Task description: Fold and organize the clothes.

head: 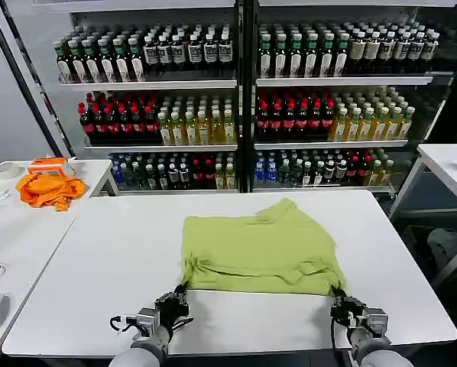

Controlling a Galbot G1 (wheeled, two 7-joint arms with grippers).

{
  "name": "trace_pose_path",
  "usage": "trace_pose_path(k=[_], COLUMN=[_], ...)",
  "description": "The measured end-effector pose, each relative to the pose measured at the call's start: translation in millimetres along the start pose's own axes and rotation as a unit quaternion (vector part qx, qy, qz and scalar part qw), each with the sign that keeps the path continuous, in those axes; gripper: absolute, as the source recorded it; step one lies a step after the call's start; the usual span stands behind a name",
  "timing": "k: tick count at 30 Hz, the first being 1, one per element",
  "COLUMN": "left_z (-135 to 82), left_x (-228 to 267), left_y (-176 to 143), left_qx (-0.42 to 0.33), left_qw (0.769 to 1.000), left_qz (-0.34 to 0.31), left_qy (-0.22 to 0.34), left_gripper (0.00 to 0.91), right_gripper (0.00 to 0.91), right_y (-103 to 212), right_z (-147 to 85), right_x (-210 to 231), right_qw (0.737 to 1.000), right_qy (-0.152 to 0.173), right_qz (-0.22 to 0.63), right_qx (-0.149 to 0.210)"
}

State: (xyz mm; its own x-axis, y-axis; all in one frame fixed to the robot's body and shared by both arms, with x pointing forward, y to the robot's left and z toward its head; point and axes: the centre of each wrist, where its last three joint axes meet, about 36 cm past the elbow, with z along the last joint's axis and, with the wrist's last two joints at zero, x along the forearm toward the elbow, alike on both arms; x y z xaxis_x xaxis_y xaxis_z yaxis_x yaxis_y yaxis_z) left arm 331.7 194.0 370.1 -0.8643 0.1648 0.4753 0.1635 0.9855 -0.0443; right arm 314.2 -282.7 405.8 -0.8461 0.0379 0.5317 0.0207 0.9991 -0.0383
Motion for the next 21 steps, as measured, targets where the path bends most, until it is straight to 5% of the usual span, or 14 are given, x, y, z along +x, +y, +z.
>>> trace_pose_path(k=[10, 11, 12, 13, 21], left_z=[4.1, 5.2, 6.2, 7.2, -1.8], left_x=[48.9, 56.9, 64.3, 71.5, 111.2], left_y=[-5.2, -6.1, -7.1, -8.2, -2.2], left_qx=[0.003, 0.003, 0.003, 0.002, -0.015], left_qw=[1.0, 1.0, 1.0, 1.0, 1.0], left_qz=[-0.002, -0.003, -0.005, -0.005, -0.017], left_qy=[0.0, 0.0, 0.002, 0.004, 0.002], left_gripper=[0.02, 0.02, 0.524, 0.907, 0.907], right_gripper=[0.0, 0.101, 0.907, 0.907, 0.907], right_y=[9.1, 10.9, 11.9, 12.3, 10.4], right_z=[6.7, 7.6, 7.3, 6.1, -13.8], right_x=[54.1, 60.9, 66.5, 71.5, 89.0], right_qw=[1.0, 0.999, 0.999, 0.999, 0.997], right_qy=[0.007, 0.009, 0.008, 0.006, -0.036], right_qz=[-0.011, -0.013, -0.012, -0.011, -0.002], right_qx=[0.026, 0.031, 0.036, 0.041, 0.063])
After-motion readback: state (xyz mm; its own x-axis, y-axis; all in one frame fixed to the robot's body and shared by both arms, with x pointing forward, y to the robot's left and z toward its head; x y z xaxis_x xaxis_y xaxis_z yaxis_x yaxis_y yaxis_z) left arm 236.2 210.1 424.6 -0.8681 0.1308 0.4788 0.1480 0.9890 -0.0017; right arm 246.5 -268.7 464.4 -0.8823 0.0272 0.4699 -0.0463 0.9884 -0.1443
